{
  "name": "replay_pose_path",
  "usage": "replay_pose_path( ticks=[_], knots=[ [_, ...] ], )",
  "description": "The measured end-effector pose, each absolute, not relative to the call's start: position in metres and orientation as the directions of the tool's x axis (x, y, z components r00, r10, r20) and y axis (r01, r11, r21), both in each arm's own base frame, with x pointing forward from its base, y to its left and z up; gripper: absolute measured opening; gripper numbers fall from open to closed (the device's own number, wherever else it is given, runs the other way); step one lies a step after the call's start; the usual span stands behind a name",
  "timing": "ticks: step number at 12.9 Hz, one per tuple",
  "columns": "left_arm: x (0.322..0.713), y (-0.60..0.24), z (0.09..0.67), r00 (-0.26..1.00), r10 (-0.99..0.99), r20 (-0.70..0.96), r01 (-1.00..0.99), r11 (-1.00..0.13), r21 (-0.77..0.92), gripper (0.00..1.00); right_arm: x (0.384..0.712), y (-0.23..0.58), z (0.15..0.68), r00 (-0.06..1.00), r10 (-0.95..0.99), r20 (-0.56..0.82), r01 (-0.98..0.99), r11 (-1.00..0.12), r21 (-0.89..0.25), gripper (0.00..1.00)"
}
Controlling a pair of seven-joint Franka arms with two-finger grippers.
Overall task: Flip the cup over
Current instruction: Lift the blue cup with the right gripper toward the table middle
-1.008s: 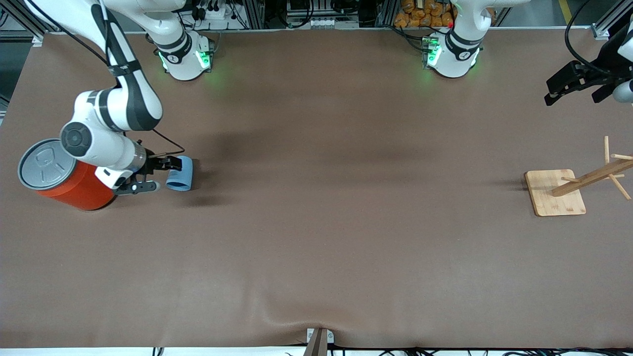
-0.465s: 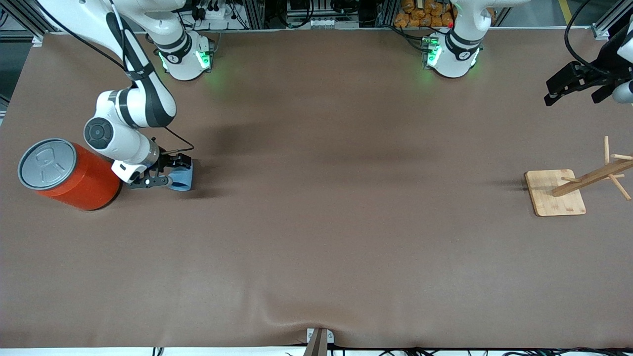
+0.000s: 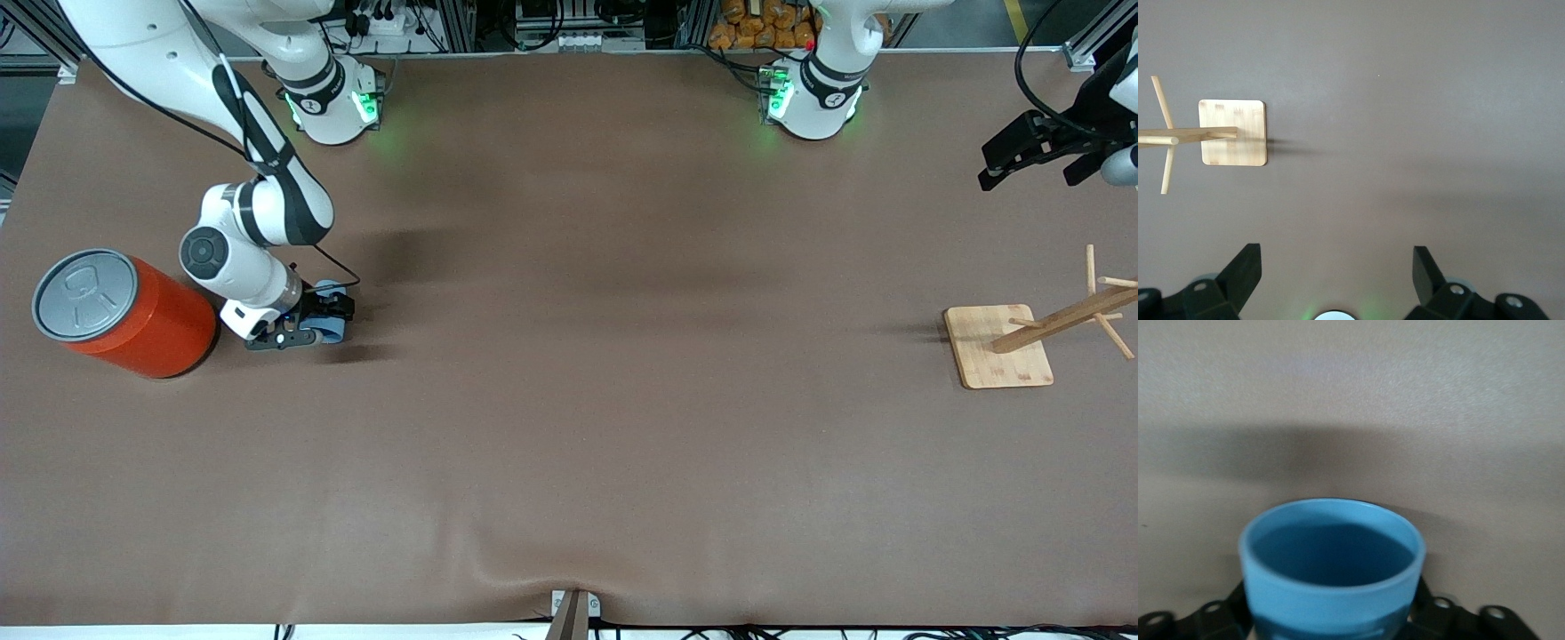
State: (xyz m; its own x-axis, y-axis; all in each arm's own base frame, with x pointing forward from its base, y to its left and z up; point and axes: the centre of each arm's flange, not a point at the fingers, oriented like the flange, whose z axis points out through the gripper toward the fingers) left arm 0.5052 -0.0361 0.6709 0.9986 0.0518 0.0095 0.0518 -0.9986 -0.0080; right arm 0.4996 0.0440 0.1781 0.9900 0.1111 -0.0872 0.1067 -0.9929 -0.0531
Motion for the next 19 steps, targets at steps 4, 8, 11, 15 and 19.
replay_pose_path(
  ticks=[4,8,11,15,19],
  knots=[
    [0.505,-0.036,0.671,0.999,0.051,0.009,0.051,-0.999,-0.008,1.00,0.542,0.055,0.225,0.975,0.111,-0.193,0.092,-0.990,-0.107,0.81],
    [0.505,-0.037,0.670,0.999,0.051,0.008,0.051,-0.999,-0.008,1.00,0.599,0.118,0.319,0.967,0.202,-0.156,0.173,-0.968,-0.182,0.81],
    [0.506,-0.038,0.670,0.999,0.049,0.008,0.049,-0.999,-0.008,1.00,0.618,0.234,0.354,0.927,0.372,-0.043,0.358,-0.914,-0.194,0.81],
    [0.507,-0.038,0.668,0.999,0.048,0.003,0.048,-0.999,-0.009,1.00,0.591,0.430,0.344,0.756,0.651,0.074,0.653,-0.739,-0.168,0.81],
    [0.508,-0.038,0.666,0.999,0.048,0.000,0.048,-0.999,-0.009,1.00,0.537,0.555,0.275,0.420,0.891,0.173,0.898,-0.436,0.066,0.81]
  ],
)
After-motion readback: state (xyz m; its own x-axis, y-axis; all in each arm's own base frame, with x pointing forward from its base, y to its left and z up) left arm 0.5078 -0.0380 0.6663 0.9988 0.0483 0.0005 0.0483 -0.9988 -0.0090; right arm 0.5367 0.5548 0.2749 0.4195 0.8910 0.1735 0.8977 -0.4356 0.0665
